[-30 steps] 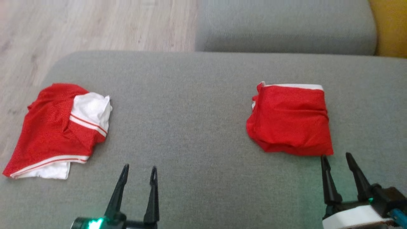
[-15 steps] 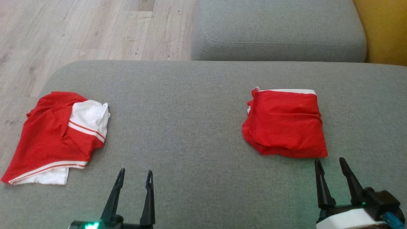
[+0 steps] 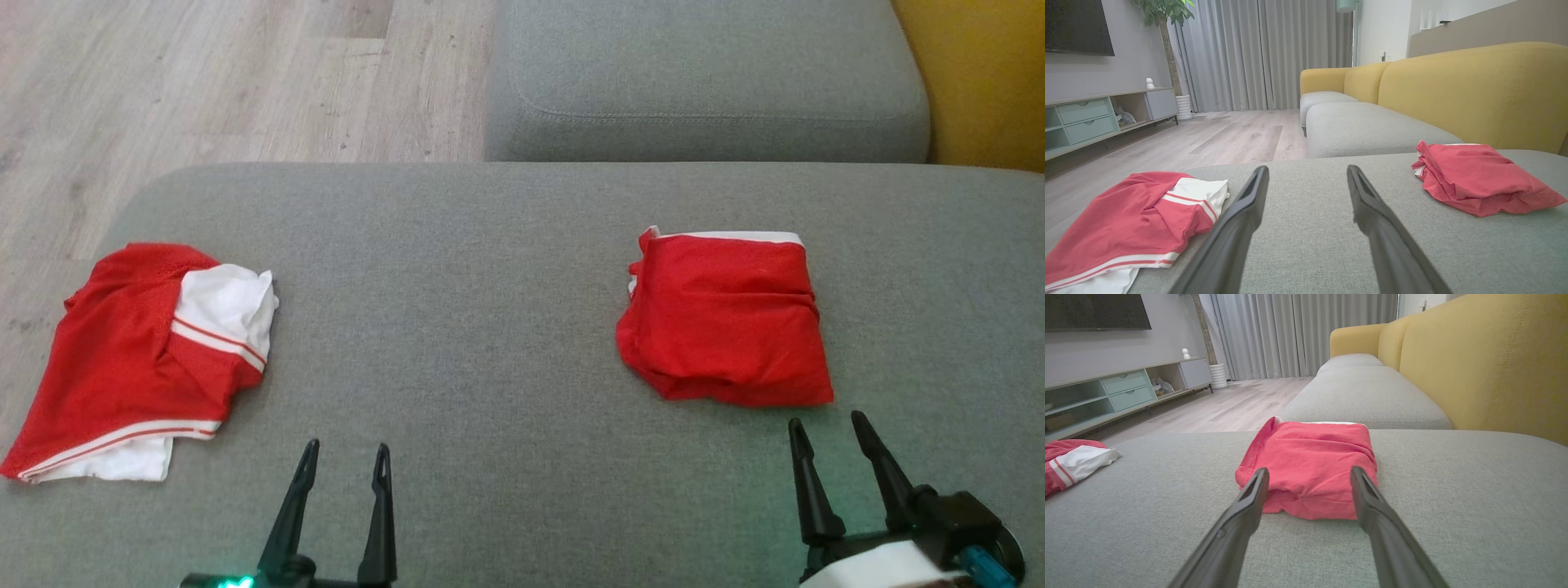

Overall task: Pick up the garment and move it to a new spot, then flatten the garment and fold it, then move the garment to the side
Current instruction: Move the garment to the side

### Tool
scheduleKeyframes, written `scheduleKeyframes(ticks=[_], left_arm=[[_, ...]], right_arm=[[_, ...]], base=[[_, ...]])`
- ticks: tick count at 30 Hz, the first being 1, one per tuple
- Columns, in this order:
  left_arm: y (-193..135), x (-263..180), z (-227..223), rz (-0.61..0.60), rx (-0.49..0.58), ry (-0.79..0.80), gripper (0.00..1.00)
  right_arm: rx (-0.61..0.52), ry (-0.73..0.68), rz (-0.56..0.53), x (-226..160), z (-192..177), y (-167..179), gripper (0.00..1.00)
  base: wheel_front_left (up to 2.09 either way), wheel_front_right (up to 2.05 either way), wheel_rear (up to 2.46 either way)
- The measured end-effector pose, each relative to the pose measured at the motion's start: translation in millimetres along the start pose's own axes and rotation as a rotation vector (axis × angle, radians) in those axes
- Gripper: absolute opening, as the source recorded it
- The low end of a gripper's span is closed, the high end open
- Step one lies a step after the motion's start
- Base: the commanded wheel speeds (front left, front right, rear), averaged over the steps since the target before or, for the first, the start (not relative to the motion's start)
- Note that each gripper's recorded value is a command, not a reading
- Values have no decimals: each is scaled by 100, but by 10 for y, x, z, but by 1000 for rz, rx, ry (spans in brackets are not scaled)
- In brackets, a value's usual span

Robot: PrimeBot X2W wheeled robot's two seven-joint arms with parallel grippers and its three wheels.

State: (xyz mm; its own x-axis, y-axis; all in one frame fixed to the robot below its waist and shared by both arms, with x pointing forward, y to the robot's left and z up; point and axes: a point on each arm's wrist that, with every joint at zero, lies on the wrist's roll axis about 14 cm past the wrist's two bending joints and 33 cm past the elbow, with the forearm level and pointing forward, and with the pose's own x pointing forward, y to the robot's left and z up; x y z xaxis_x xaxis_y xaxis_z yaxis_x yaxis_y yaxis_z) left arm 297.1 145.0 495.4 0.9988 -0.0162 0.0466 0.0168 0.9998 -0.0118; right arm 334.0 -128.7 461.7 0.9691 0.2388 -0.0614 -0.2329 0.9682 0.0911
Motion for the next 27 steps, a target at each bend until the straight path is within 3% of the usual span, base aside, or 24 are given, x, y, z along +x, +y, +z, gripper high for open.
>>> scheduleKeyframes(ticks=[13,22,27], left_arm=[[4,19,-263,6,-15,93,100],[-96,410,-298,-23,-13,99,100],[-191,526,-451,-49,-27,145,100]], right_arm=[[-16,41,-26,75,-113,-117,100],[29,10,-68,748,1,-439,100],[32,227,-74,1065,-341,-729,100]], base=[[0,0,0],[0,0,0],[0,0,0]])
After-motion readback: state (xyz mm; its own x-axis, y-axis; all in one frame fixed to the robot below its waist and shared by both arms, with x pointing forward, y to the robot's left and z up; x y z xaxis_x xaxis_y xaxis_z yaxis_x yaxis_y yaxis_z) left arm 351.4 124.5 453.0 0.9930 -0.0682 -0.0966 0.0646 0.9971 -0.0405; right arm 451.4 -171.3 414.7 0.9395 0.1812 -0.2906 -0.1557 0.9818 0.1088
